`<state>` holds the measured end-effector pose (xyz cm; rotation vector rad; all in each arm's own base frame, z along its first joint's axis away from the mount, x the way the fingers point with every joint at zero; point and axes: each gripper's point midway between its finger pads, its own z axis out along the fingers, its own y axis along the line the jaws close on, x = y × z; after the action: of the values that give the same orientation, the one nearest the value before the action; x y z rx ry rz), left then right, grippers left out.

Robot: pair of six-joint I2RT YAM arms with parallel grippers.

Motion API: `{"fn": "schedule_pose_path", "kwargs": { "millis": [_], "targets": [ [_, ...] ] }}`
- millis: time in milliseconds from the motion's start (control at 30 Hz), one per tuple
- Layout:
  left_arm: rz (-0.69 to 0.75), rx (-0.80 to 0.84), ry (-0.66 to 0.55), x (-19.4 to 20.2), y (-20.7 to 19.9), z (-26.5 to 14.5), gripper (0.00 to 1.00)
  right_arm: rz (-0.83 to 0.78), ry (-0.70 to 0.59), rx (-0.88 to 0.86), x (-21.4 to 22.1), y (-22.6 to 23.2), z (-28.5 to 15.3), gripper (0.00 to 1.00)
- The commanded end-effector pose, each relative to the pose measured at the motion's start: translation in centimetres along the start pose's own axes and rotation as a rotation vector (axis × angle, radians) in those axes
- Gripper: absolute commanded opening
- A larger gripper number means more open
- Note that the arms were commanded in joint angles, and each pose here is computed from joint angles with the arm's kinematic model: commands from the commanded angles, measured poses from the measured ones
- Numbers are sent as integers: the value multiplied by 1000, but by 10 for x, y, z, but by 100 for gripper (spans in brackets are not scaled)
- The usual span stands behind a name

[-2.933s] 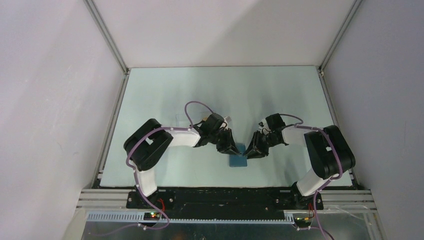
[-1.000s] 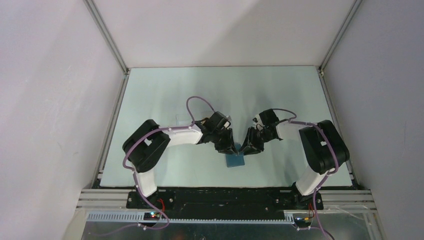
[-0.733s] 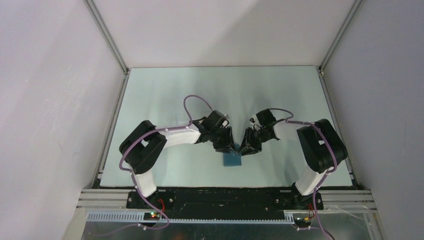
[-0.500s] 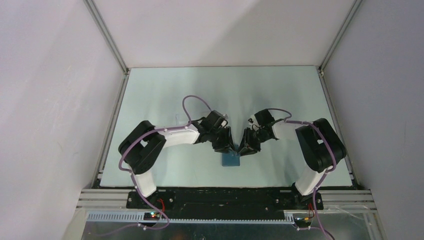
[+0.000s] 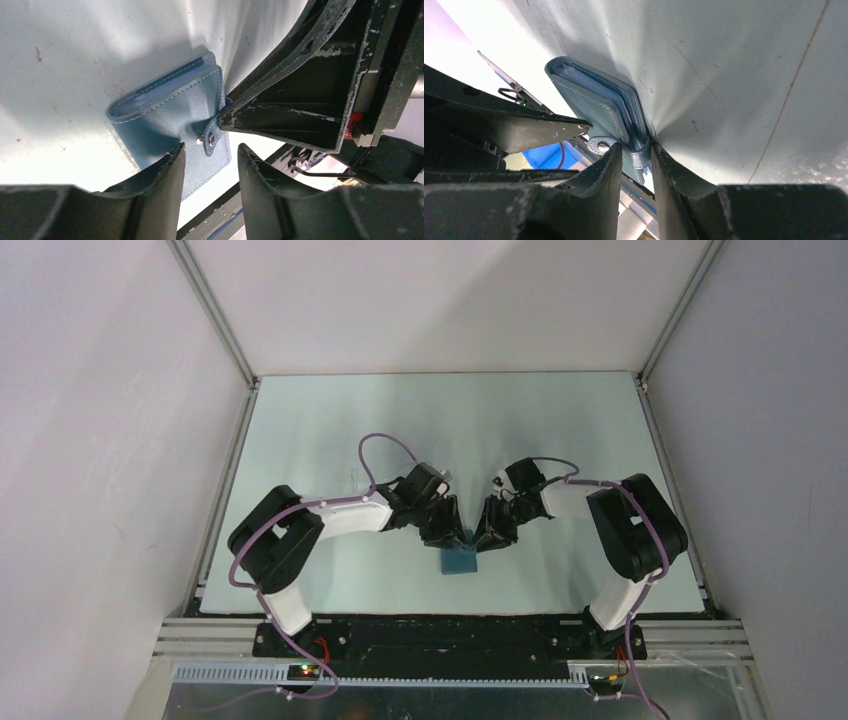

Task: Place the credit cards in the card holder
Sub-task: Close the card holder at the center of the board.

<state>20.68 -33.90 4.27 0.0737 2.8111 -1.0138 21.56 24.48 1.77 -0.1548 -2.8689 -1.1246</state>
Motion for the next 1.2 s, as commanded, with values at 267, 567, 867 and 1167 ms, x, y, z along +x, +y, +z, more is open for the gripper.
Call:
{"fn": "schedule_pose_path", "kwargs": {
  "millis": [267, 567, 867, 1167],
  "targets": [
    [19, 13, 20, 1, 2, 0, 31, 11, -29, 132, -3, -33, 14, 34],
    [11, 9, 45, 4, 5, 6, 27, 23, -19, 91, -2, -24, 14, 35],
    [24, -8, -8, -5, 4, 0, 0, 3, -23, 71, -2, -18, 11, 39],
    [53, -95, -19, -8, 12, -7, 0, -27, -41, 125, -2, -25, 12, 56]
  ]
}}
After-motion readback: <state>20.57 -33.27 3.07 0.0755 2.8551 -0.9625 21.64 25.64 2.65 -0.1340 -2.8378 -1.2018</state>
